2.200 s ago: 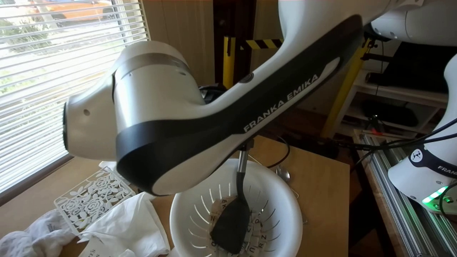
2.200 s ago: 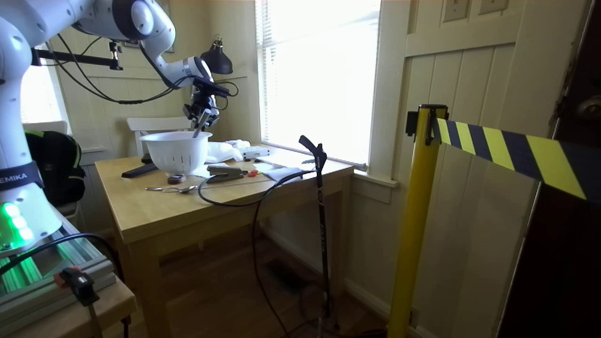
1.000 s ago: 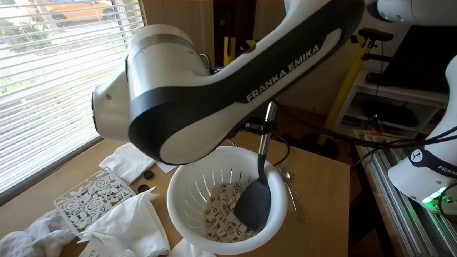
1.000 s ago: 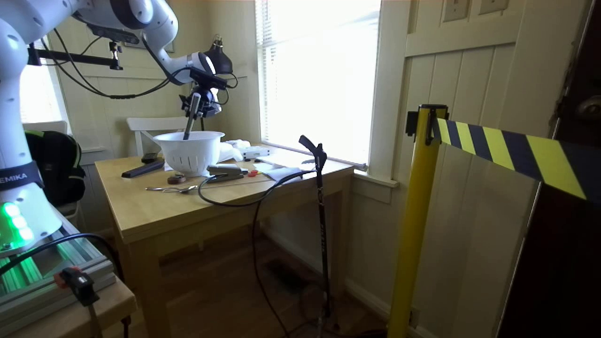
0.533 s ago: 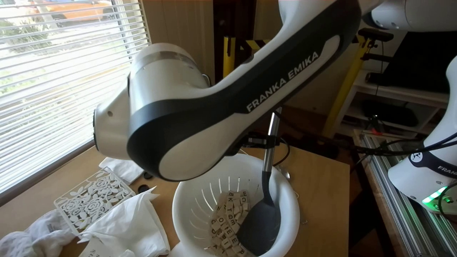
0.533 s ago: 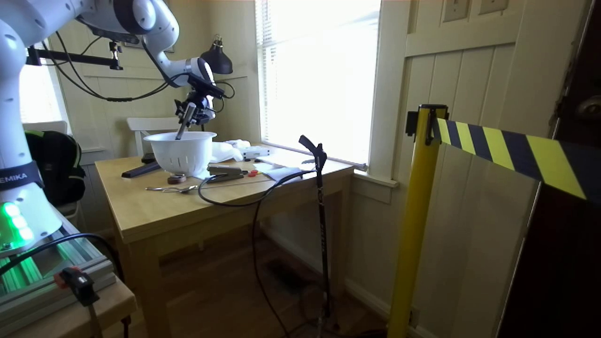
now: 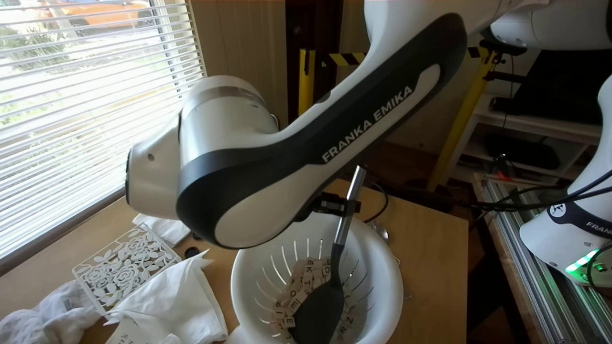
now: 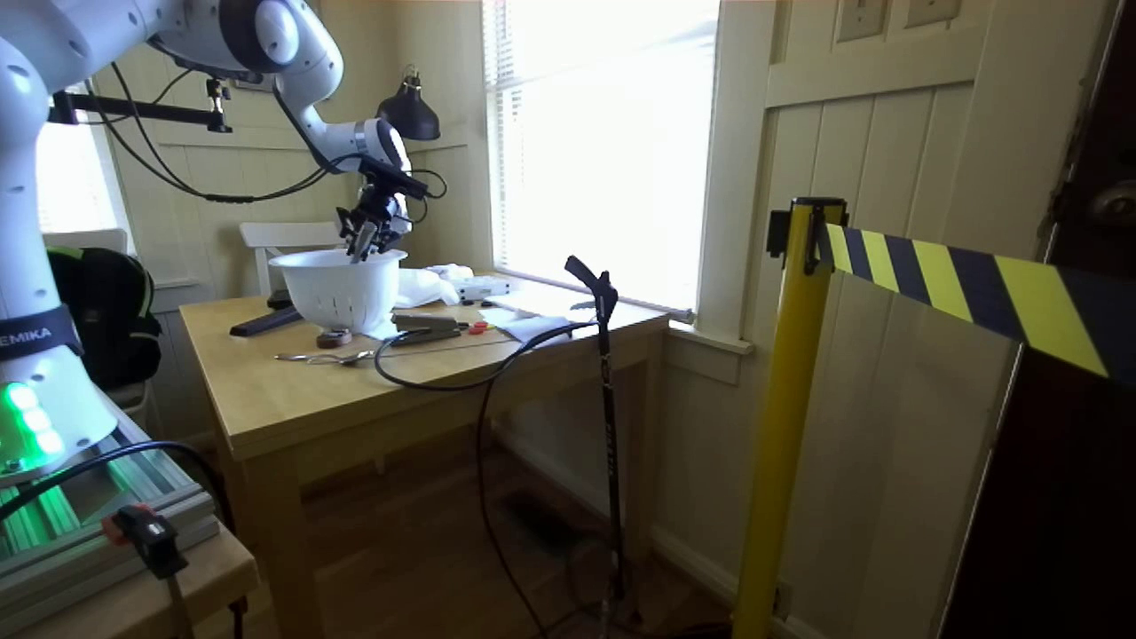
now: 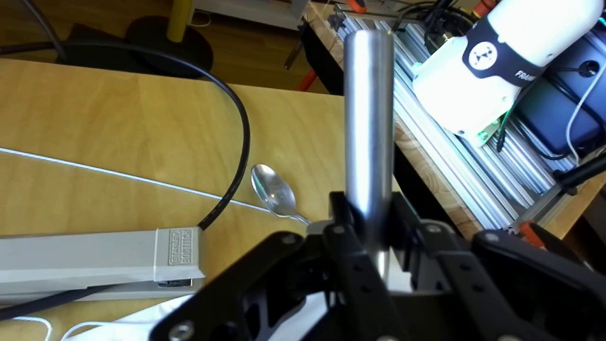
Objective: Use the black spatula to stir the tiles in the white colander.
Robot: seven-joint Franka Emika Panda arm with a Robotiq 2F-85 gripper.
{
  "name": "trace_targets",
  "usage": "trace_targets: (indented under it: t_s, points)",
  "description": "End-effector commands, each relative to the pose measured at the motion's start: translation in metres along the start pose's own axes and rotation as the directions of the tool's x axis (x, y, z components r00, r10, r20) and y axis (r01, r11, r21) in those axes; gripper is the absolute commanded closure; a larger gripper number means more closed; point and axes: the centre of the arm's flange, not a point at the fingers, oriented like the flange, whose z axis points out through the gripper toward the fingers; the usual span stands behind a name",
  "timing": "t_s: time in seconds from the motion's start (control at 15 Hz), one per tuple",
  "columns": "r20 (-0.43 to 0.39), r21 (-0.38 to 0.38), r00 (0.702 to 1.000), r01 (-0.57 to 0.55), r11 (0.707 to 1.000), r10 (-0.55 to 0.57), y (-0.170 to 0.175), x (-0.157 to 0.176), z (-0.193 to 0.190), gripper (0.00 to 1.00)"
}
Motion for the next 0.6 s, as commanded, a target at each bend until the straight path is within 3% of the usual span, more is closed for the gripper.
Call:
trace_targets:
  t_s: [0.0, 0.53]
  points:
    - [-0.001, -0.004, 0.996, -0.084, 0.996, 0.084, 0.001, -0.013, 0.012, 0.94]
    - [0.060, 0.060, 0.972, -0.229, 0.972, 0.226, -0.009, -0.058, 0.023, 0.94]
